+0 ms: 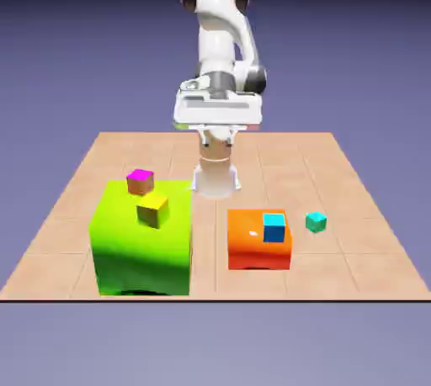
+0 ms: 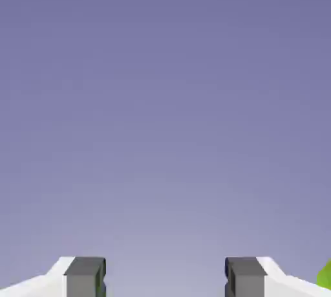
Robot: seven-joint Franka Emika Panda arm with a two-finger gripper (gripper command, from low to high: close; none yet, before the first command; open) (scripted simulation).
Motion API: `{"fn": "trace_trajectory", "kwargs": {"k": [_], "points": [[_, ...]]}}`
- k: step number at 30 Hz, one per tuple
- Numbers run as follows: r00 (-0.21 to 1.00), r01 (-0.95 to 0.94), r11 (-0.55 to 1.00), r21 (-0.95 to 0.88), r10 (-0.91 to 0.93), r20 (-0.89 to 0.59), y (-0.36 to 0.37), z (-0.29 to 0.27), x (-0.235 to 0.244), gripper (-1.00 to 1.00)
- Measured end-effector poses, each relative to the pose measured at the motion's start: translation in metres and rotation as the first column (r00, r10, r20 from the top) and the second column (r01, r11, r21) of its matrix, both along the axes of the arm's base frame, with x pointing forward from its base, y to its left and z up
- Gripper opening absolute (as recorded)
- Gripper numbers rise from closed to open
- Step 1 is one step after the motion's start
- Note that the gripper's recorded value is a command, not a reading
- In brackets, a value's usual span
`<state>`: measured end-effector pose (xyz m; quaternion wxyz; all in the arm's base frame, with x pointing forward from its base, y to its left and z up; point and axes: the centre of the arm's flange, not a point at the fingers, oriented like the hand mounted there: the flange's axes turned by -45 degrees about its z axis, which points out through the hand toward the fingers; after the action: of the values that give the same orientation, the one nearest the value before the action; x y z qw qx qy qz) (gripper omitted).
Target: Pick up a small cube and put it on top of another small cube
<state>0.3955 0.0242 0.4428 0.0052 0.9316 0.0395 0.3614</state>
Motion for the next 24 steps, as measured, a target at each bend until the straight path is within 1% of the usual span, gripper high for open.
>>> {"fn": "trace_trajectory", "kwargs": {"k": [4, 7, 11, 13, 15, 16, 20, 22, 24], "points": [[0.979, -0.082, 0.996, -0.027, 0.076, -0.189, 0.065, -0.055, 0.009, 0.0], [0.937, -0.145, 0.989, -0.041, 0.124, -0.326, 0.114, -0.099, 0.004, 0.0], [0.852, -0.228, 0.972, -0.05, 0.175, -0.494, 0.177, -0.155, -0.019, 0.0], [0.794, -0.291, 0.955, -0.051, 0.211, -0.57, 0.214, -0.182, -0.043, 0.0], [0.742, -0.302, 0.952, -0.049, 0.202, -0.639, 0.231, -0.206, -0.057, 0.0], [0.705, -0.35, 0.935, -0.047, 0.23, -0.671, 0.254, -0.217, -0.078, 0.0], [0.577, -0.417, 0.908, -0.032, 0.237, -0.782, 0.299, -0.253, -0.132, 0.0], [0.572, -0.42, 0.907, -0.031, 0.237, -0.785, 0.3, -0.254, -0.135, 0.0], [0.573, -0.418, 0.908, -0.027, 0.241, -0.784, 0.301, -0.269, -0.135, 0.0]]}}
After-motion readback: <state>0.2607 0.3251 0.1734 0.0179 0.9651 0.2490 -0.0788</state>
